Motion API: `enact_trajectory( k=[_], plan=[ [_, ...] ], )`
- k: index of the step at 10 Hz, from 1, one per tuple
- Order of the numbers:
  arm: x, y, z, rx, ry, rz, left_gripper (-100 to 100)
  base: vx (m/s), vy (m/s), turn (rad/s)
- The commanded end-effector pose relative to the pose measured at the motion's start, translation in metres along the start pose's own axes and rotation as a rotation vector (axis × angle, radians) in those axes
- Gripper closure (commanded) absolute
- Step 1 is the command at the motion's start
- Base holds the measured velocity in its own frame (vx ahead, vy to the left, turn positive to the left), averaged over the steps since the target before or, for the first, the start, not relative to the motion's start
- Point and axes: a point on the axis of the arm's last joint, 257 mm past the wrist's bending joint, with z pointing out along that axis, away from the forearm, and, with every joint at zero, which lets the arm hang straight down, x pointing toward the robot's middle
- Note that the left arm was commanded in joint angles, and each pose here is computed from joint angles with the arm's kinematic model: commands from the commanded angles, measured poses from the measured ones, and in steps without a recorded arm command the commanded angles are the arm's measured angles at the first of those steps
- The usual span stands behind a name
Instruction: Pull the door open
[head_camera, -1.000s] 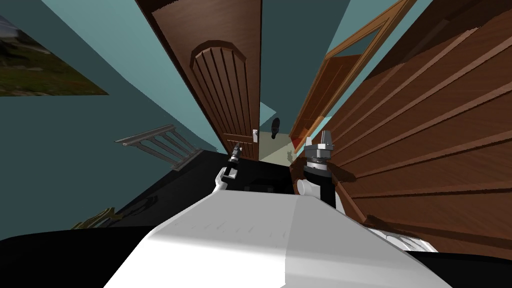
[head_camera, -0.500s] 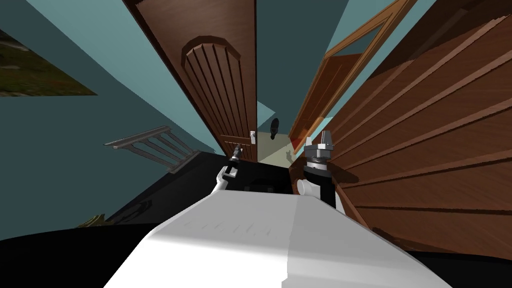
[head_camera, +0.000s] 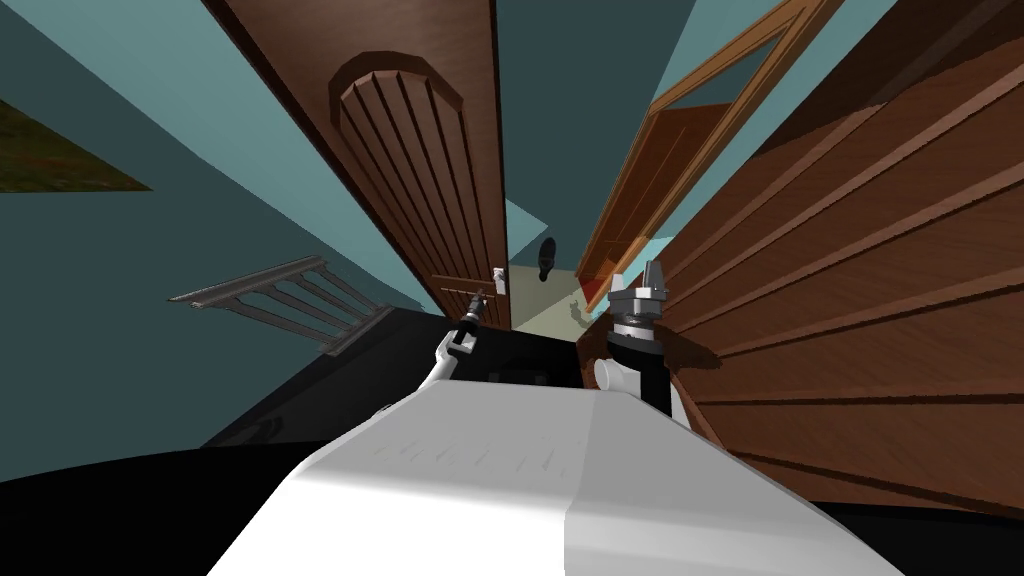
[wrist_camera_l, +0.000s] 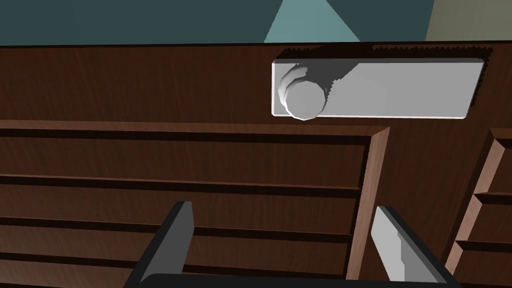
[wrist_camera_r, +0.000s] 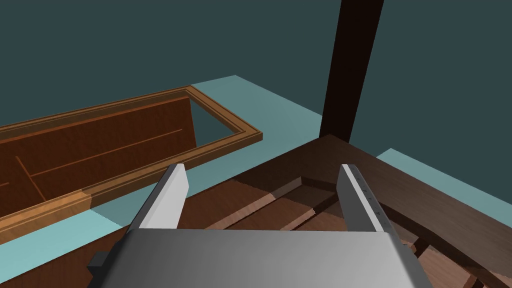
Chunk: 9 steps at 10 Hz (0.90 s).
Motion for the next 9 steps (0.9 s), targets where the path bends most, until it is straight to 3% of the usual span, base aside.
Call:
enact_trajectory(
  k=[1,3,4,9],
  plan=[
    [-0.002,0.010,0.0024,-0.026,0.000,-0.010,-100,0.148,-0.087,-0.005],
    [-0.003,0.022,0.0058,-0.058,-0.001,-0.022,-100,0.165,-0.053,-0.015],
    [-0.003,0.018,0.0061,-0.047,0.000,-0.018,-100,0.075,-0.031,0.002],
    [-0.089,0.025,-0.0106,-0.060,-0.091,-0.016,-100,0.168,-0.105,-0.183]
  ],
)
